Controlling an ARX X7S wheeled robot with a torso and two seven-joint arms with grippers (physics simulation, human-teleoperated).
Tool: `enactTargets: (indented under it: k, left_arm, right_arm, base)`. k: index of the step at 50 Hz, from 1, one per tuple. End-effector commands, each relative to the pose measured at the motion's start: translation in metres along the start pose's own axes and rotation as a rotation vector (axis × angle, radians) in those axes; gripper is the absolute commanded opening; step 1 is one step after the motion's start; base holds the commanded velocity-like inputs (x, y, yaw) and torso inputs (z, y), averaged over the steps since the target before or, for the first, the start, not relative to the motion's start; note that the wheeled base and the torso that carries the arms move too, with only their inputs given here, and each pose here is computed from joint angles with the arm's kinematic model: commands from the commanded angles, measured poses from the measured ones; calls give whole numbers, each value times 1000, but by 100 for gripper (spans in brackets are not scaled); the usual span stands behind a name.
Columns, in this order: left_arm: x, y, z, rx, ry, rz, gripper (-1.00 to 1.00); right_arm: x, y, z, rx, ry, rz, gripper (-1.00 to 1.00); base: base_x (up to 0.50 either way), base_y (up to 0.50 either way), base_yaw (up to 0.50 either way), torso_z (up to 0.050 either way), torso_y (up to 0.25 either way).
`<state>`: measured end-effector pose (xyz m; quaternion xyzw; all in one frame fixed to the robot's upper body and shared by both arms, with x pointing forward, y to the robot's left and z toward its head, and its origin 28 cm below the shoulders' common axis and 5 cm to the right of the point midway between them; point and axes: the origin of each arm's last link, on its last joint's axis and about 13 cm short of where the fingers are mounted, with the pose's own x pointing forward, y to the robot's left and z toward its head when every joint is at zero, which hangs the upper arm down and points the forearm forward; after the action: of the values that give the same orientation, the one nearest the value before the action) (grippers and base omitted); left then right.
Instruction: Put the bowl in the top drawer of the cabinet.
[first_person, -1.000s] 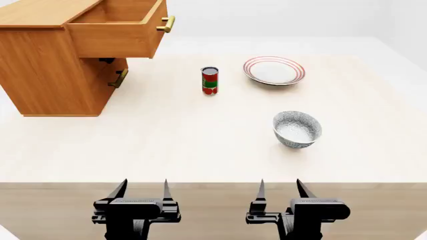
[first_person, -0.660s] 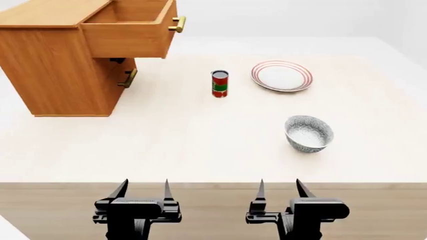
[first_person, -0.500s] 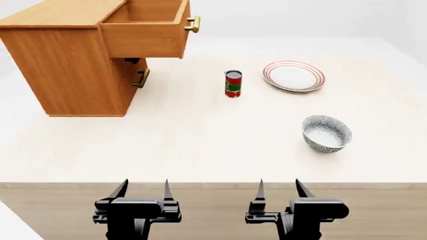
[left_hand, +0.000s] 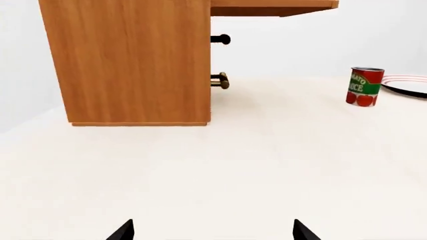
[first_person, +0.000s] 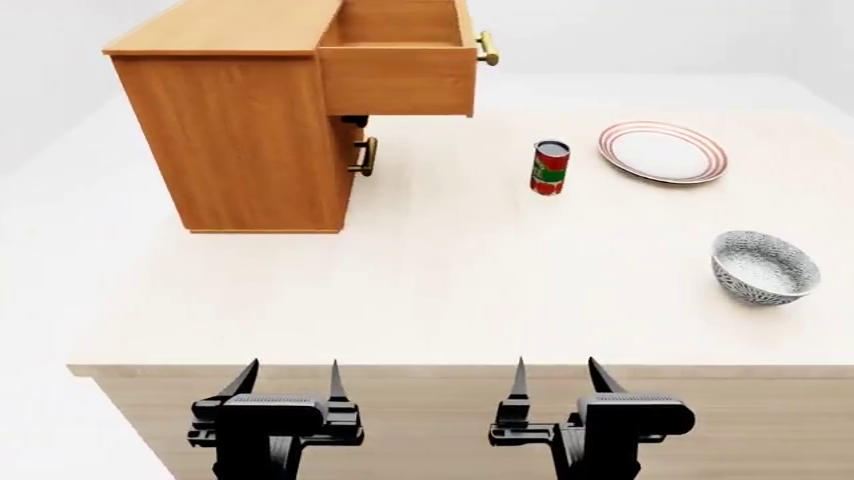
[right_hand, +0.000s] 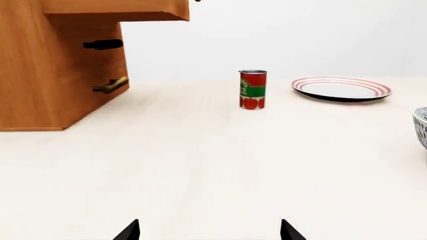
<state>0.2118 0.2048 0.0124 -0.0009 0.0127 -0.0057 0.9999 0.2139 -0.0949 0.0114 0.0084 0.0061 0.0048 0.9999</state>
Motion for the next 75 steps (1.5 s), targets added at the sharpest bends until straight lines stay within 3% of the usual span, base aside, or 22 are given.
enactTargets:
  k: [1,17,24,34,38,41,45,51,62,75]
  left_arm:
    - [0,0,0,-4,3,-4,100]
    - [1,1,17,-20,9,-65,100]
    - [-6,2,59,-58,-31,-141,100]
    - [-24,10,134,-124,-105,-251,100]
    - [-22,14,160,-146,-141,-291,100]
    - [-16,17,179,-182,-124,-341,100]
    - [-6,20,210,-183,-160,-415,100]
    - [10,30,249,-144,-229,-426,100]
    - [23,42,279,-32,-284,-417,100]
    - [20,52,308,-22,-318,-408,100]
  right_arm:
    - [-1,0,0,6,3,1,100]
    - [-3,-4,13,15,8,-15,100]
    - [-8,-5,47,21,-12,1,100]
    - [-18,-13,131,-2,-85,45,100]
    - [-14,-13,159,-26,-113,72,100]
    - [-10,-15,177,27,-82,117,100]
    - [1,-19,206,-38,-114,156,100]
    - [14,-26,240,-73,-174,160,100]
    - [22,-46,278,-97,-201,153,100]
    - [41,-58,312,-152,-233,153,100]
  base:
    - [0,500,0,0,0]
    - [0,94,0,0,0]
    - [0,0,0,0,0]
    - [0,0,0,0,0]
    - [0,0,0,0,0]
    - [0,0,0,0,0]
    - [0,0,0,0,0]
    - [37,0,0,0,0]
    - [110,0,0,0,0]
    - [128,0,0,0,0]
